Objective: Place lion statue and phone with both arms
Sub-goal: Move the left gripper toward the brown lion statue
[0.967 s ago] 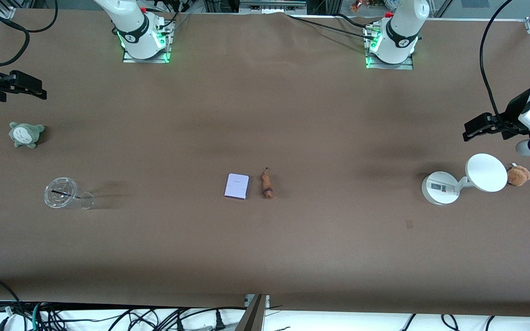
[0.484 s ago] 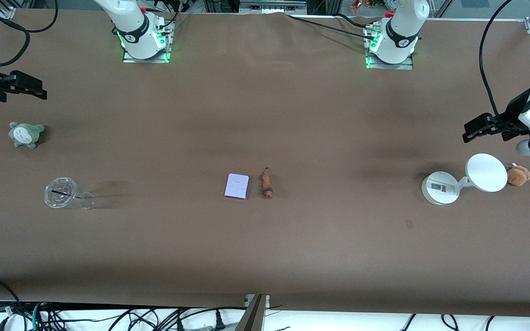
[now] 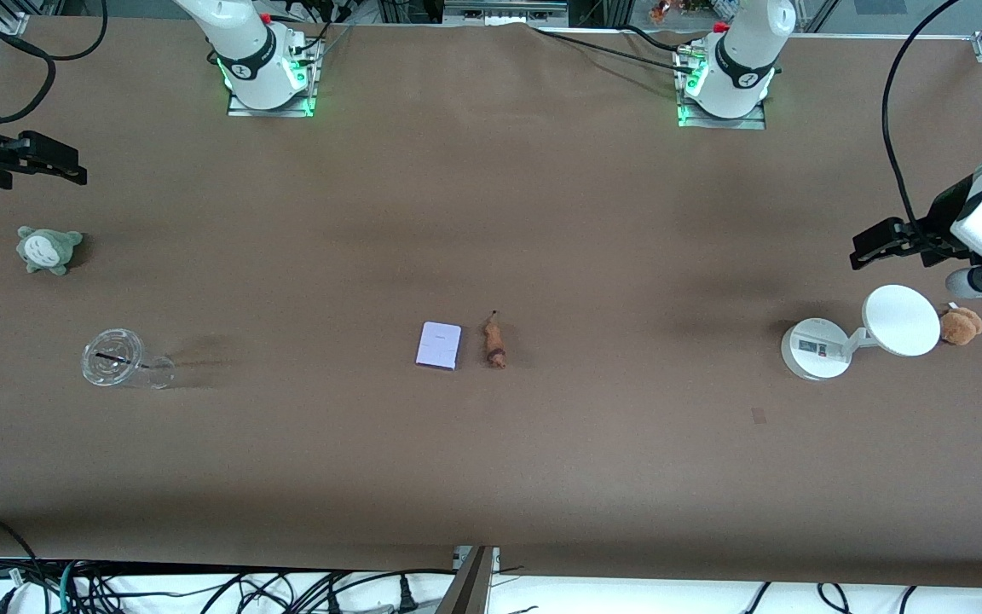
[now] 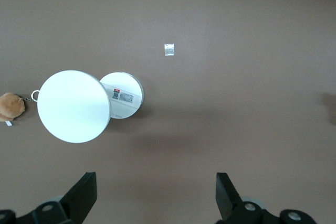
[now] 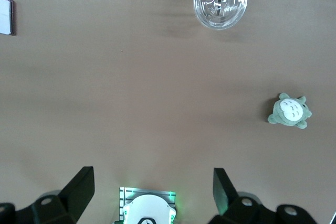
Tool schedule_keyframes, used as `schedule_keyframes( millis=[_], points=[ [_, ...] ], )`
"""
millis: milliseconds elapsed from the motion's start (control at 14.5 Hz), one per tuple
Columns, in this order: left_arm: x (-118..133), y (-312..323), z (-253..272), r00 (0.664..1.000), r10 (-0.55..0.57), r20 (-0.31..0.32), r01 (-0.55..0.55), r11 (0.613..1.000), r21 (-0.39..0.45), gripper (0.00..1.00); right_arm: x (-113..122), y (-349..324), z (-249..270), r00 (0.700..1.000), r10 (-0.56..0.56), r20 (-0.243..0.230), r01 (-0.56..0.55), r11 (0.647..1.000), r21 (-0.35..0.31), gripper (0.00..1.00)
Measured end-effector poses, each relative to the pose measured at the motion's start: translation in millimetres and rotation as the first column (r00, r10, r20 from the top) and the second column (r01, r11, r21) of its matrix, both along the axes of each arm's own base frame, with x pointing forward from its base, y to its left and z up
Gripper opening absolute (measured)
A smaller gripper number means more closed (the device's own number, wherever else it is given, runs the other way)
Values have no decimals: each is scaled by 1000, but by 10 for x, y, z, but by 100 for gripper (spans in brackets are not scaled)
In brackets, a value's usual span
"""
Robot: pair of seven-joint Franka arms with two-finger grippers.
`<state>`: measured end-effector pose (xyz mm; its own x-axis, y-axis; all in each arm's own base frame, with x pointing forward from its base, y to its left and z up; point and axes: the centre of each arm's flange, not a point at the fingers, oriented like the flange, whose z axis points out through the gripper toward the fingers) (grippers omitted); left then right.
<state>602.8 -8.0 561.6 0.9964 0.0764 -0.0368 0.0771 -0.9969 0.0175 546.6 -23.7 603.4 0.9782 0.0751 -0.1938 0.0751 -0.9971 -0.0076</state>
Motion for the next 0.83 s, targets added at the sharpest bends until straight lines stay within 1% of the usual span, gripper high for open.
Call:
schedule_keyframes(
  millis=[207,415,829],
  points=[
    [52,-14,-55,1000,-2,6,2,1000,-1,100,0,-7,0,1000,-1,0,1,1000,0,100],
    [67,-14,116,999,-2,34,2,1000,-2,100,-1,-13,0,1000,-2,0,2,1000,0,100],
    [-16,-15,404,999,-3,54,3,1000,-1,100,-1,-14,0,1000,-3,0,3,1000,0,100]
  ],
)
